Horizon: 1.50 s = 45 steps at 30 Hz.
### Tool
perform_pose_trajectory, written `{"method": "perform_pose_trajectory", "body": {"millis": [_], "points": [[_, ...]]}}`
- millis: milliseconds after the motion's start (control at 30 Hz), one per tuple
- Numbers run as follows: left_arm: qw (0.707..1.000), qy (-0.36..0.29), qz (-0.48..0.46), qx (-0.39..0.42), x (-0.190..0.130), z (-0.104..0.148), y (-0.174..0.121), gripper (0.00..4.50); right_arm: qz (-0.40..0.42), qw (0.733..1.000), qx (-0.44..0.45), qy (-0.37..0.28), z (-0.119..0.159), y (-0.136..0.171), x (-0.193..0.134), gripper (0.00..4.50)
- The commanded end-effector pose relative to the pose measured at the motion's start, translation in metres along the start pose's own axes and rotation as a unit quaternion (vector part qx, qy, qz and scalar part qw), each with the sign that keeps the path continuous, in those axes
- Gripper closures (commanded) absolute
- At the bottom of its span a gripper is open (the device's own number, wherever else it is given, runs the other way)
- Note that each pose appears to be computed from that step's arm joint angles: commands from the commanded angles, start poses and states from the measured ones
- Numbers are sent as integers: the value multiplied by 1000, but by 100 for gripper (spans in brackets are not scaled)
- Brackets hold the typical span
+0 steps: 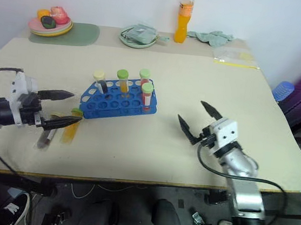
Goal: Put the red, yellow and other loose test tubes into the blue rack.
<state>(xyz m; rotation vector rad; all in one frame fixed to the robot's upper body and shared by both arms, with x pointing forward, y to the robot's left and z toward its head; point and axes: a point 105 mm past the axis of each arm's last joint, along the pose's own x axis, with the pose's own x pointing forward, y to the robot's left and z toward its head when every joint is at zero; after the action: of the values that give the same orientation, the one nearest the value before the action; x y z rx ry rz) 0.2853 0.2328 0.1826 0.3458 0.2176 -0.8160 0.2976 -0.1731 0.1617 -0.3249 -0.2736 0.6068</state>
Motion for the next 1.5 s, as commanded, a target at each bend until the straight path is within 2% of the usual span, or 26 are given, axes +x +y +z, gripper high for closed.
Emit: {"method": "perform_pose_trajectory", "body": {"millis": [33,67,133,267,400,433,567,733,833,1233,1500], "points": [[997,37,63,-20,5,5,11,0,57,998,-8,-27,27,4,0,8],[995,52,80,-23,5,4,13,0,67,997,-7,-25,30,4,-1,8],[988,75,107,-82,4,0,14,0,76,997,-11,-26,34,3,1,8],[975,129,116,-142,1,-8,1,0,86,996,-13,-27,36,4,5,8],[957,154,128,-212,-4,-7,-5,0,99,994,-11,-33,39,11,11,8],[954,155,126,-224,-5,-6,-6,0,103,994,-11,-33,40,12,12,8],[935,232,107,-247,-18,-20,-4,0,167,984,23,-47,56,24,14,8],[918,248,90,-296,-15,-25,5,0,252,966,37,-40,66,47,2,8],[904,251,82,-335,-10,-32,12,0,254,966,39,-42,70,50,5,8],[898,294,36,-327,17,-30,9,0,260,964,43,-42,62,53,3,8],[893,300,47,-332,34,-30,13,0,255,965,41,-46,60,57,4,8]]}}
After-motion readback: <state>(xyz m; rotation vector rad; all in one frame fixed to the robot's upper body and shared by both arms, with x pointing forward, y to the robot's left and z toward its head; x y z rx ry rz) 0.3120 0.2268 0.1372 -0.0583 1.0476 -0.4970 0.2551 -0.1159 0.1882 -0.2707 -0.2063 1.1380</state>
